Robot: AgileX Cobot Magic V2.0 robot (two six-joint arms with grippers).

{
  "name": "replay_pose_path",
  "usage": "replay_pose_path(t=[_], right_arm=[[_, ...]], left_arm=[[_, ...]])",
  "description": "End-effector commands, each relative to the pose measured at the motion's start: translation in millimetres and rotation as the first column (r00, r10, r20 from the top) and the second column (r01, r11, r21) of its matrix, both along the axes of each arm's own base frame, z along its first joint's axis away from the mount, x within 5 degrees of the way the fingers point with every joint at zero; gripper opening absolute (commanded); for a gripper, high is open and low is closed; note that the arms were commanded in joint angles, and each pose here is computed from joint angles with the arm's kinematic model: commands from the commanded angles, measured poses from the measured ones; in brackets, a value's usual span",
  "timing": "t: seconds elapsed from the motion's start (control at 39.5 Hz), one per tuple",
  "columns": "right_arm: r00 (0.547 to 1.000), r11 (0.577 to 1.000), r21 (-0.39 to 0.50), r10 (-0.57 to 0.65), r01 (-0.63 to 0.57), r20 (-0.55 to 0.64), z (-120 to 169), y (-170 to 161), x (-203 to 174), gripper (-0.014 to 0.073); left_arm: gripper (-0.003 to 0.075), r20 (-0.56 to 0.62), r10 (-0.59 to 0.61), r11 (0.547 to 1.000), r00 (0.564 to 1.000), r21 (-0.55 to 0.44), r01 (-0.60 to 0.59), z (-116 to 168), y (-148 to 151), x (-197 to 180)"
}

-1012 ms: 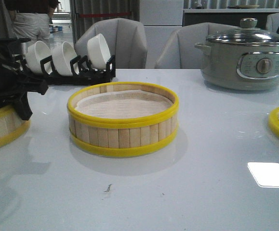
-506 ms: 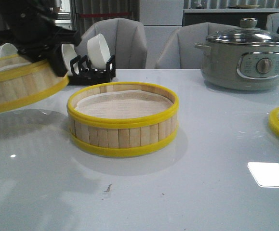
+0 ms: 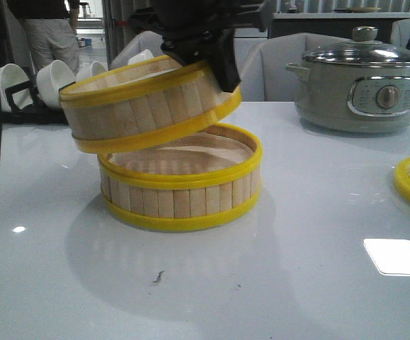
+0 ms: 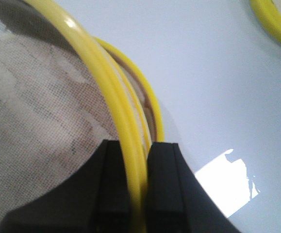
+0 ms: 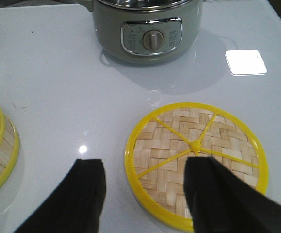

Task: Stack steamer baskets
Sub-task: 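Lift the basket with the left gripper and carry it over the middle basket, then lower the basket onto the middle basket and open the left gripper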

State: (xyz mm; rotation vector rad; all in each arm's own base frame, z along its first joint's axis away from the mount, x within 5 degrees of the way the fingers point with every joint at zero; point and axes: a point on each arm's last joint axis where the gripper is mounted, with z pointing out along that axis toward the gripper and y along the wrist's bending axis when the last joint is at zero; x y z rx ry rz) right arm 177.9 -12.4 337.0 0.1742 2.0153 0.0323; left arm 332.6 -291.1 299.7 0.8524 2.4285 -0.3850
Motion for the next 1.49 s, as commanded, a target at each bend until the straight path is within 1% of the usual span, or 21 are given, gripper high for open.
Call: replay_pose_path(t=[0.0,0.28,0.71,1.06,1.19,1.47], right_arm=[[0.993,1.0,-0.017,-0.003,0.005,0.119,19.9,-1.0,1.8,0.0477],[0.993,1.0,-0.016,-0.003,0.005,0.118,19.8,-0.9,1.8,0.0477],[0.993,1.0,-0.015,-0.003,0.005,0.117,19.7,-0.9,1.8,0.0477],[0.993,1.0,-0.015,-0.003,0.005,0.117,19.7,-0.9,1.8,0.0477],[0.993,1.0,-0.015,-0.003,0.005,0.117,19.7,-0.9,1.8,0.0477],[0.993,1.0,-0.015,-0.003,0.004,0.115,19.5,-0.9,1.7,0.0477]], left_arm=[[0.0085,0.146,-0.015,0.993,0.989,-0.112,0.032,43.5,-6.6,-11.2],[0.0085,0.16,-0.018,0.99,0.987,-0.133,0.04,41.7,-12.7,-11.2],[0.0085,0.089,-0.026,0.996,0.996,-0.078,0.033,0.5,-25.4,1.8],[0.0085,0.114,-0.035,0.993,0.993,-0.109,0.048,-0.7,-34.9,-0.5],[0.0085,0.105,-0.043,0.993,0.994,-0.101,0.053,-7.7,-39.2,-0.7],[0.0085,0.103,-0.043,0.994,0.994,-0.099,0.053,-13.3,-41.5,1.1]])
